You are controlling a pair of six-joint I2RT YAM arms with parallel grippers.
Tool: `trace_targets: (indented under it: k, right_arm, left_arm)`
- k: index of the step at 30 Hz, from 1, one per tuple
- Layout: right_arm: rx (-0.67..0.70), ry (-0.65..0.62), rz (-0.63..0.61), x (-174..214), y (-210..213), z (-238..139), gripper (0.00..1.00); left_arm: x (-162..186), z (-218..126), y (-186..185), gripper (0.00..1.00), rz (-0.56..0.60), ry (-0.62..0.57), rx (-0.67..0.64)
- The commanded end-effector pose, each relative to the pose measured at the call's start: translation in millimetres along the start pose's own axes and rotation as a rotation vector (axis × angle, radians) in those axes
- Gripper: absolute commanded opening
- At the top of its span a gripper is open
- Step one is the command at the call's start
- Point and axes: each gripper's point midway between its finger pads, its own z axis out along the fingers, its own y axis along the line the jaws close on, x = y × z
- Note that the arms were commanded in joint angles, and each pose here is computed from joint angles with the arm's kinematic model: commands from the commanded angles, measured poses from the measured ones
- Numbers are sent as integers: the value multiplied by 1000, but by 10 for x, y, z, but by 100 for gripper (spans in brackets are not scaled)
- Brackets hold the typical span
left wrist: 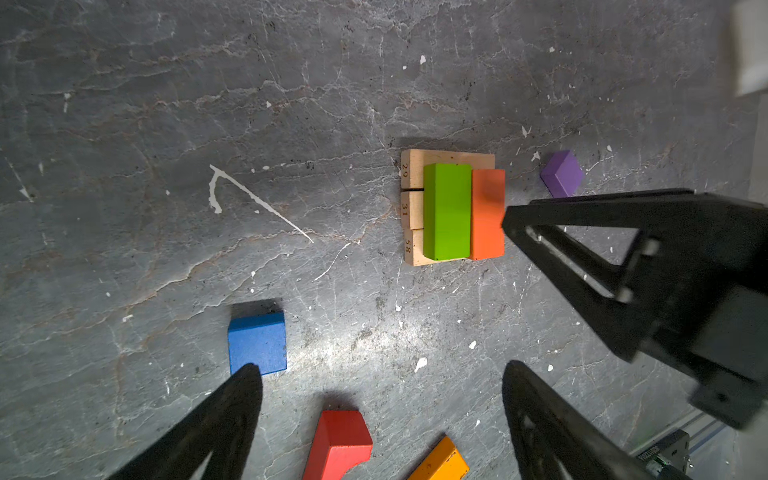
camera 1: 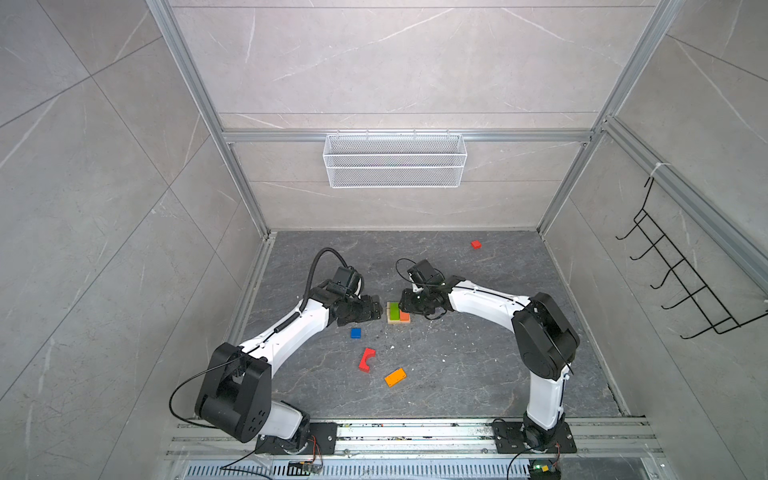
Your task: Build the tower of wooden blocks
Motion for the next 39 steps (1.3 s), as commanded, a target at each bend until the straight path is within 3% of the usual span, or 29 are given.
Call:
trace_targets:
  k: [1,6,8,24,39]
  right_arm:
    - [12,-46,-6,-74,-65,-238,29]
    - [48,-48,5,-41,-210,-300,46]
    - [60,-41,10,-11,-265,-302,48]
    - [159,58,40,277,-617,-81,47]
    - [177,106,30,336,-664,111,46]
  left_arm:
    - [-137,-1,-107,93,38,-21,36]
    - [-163,108,-77,92,33,-14,22]
    - [-174,151,-55,93,32,-12,12]
    - [-175,474,32,93,23,32,-20]
    - [-152,664,87,93,3,67,-37]
